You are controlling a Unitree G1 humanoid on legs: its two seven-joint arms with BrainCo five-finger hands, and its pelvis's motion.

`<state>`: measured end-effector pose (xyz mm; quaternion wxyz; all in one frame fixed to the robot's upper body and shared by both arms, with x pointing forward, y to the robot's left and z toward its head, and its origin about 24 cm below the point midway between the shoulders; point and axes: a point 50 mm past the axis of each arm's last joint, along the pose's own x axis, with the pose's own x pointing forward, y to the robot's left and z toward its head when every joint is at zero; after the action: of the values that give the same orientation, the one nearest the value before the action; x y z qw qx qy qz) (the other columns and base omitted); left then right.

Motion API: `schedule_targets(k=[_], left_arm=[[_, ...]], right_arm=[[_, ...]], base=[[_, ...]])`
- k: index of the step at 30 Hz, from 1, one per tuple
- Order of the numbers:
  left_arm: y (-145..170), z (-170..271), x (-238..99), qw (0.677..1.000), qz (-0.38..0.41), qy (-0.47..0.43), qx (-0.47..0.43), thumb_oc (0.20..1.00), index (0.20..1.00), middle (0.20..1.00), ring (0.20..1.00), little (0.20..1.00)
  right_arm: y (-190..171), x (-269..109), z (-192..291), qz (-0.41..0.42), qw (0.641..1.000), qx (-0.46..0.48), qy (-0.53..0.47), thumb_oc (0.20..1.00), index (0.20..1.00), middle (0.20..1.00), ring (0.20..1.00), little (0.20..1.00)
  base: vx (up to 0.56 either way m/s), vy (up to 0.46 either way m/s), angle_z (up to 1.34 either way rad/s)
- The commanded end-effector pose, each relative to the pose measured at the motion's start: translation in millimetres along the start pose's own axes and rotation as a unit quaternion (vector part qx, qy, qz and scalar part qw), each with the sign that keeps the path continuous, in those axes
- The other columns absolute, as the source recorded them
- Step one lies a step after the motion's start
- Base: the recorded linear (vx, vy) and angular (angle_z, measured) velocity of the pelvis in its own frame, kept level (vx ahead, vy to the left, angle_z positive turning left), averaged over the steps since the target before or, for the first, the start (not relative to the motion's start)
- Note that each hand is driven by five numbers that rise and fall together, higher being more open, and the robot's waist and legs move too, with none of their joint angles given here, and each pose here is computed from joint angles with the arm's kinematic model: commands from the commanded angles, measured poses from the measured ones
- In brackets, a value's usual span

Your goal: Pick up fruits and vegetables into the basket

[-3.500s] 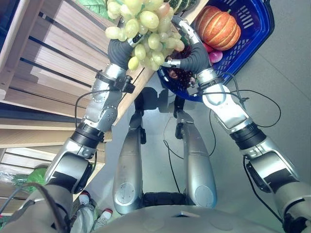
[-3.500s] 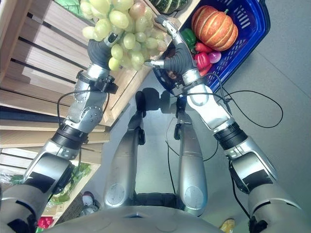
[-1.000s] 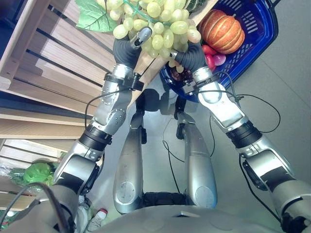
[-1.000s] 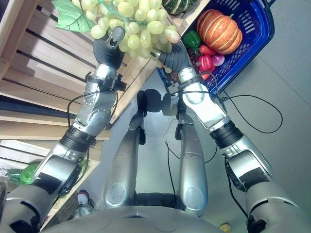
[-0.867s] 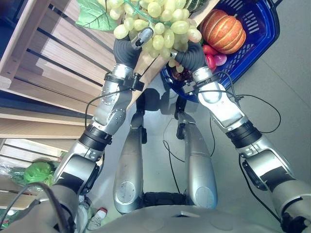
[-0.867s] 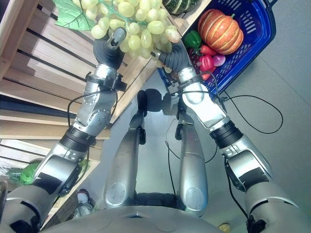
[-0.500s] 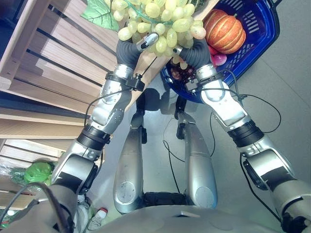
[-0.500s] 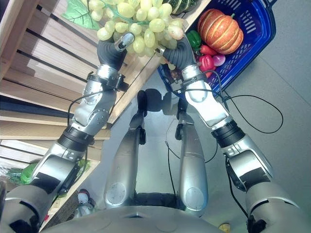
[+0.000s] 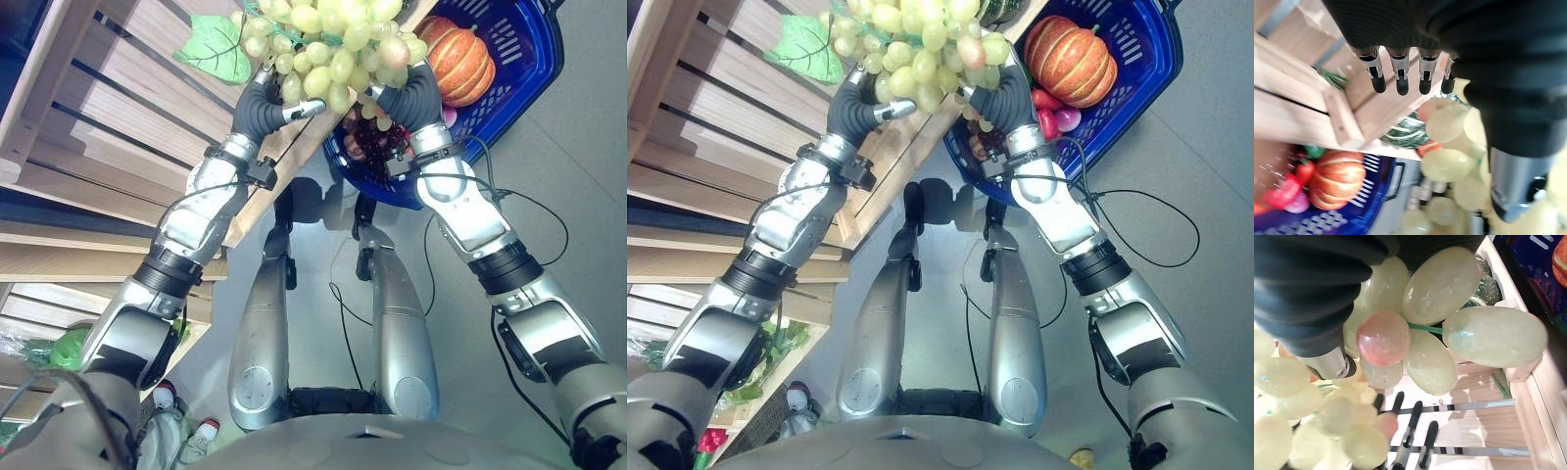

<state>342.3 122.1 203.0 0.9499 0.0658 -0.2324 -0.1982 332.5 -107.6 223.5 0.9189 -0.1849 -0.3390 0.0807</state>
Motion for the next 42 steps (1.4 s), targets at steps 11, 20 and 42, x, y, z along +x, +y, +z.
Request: schedule_targets(k=[11, 20, 42], left_arm=[[9.6, 7.6, 10.4, 0.989, 0.026, 0.002, 0.148, 1.0, 1.0, 1.0, 1.0, 1.0], [15.0, -0.6, 10.0, 0.979, 0.036, 0.032, 0.199, 1.0, 1.0, 1.0, 1.0, 1.0], [47.6, -23.1, -7.0, 0.965, 0.198, 0.025, 0.169, 1.0, 1.0, 1.0, 1.0, 1.0]], right_arm=[[-11.3, 7.2, 50.9, -0.015, 0.991, 0.037, -0.131, 0.2, 0.2, 0.2, 0.2, 0.2], [-14.7, 6.3, 50.0, -0.031, 0.99, 0.037, -0.133, 0.2, 0.2, 0.2, 0.2, 0.2], [-38.2, -2.8, 0.9, -0.163, 0.986, 0.022, -0.035, 0.2, 0.2, 0.2, 0.2, 0.2]], base=[[0.0, 0.0, 0.0], [0.0, 0.0, 0.0], [0.0, 0.0, 0.0]])
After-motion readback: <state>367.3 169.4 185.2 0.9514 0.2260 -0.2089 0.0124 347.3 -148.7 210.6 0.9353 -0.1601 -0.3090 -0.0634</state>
